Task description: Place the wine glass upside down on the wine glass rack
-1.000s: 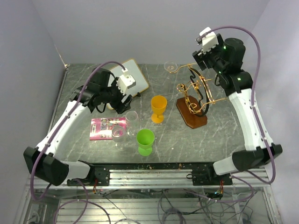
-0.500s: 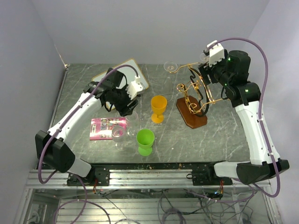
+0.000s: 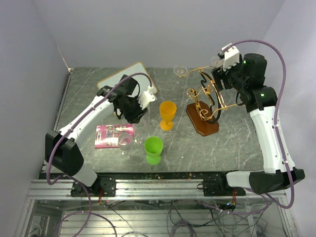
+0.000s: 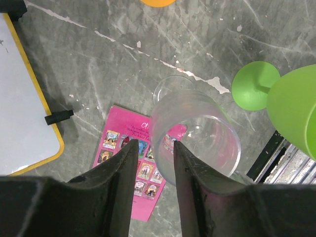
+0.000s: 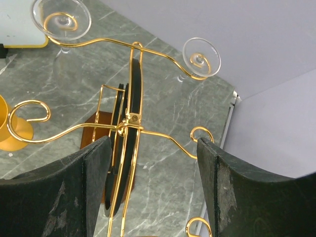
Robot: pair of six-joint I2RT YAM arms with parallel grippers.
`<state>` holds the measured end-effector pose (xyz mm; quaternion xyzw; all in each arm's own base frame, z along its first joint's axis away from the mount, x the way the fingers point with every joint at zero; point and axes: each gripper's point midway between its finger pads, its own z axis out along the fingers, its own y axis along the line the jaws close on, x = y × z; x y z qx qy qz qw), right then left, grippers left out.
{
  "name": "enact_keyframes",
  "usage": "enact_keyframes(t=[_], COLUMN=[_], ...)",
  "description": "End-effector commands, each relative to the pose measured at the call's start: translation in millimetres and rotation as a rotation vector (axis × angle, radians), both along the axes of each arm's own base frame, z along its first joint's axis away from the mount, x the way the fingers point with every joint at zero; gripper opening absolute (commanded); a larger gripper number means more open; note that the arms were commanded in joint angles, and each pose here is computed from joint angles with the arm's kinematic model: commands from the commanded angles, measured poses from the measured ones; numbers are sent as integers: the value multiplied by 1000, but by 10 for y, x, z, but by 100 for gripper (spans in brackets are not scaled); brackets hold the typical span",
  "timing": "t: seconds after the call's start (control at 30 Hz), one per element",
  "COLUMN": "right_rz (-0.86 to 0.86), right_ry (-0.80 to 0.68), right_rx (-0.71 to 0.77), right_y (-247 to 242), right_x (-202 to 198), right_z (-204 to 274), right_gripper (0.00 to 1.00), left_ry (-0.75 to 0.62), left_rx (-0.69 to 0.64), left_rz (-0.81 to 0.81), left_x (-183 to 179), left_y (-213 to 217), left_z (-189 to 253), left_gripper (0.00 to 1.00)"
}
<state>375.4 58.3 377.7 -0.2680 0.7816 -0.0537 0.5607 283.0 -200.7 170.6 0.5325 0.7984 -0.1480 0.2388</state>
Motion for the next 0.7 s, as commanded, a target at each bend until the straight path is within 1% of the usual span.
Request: enact_keyframes(t=[0.0, 0.2, 0.4, 0.67], right_rz=[12, 9, 20, 65], right_ry=[12, 16, 40, 81], right_rx=[43, 79, 85, 87], right_y=[-18, -98, -97, -78], right_x=[-12, -2, 64, 118], right_z=[1, 42, -7, -65], right_gripper=[69, 69, 69, 69], left_ry=[-24, -14, -33, -74], left_rx=[9, 40, 37, 3], left_rz=[-36, -55, -68, -75], left_x=[4, -9, -27, -41], left_y=[-63, -128, -164, -174], left_z=[34, -26, 6, 256], left_gripper=[42, 22, 8, 7])
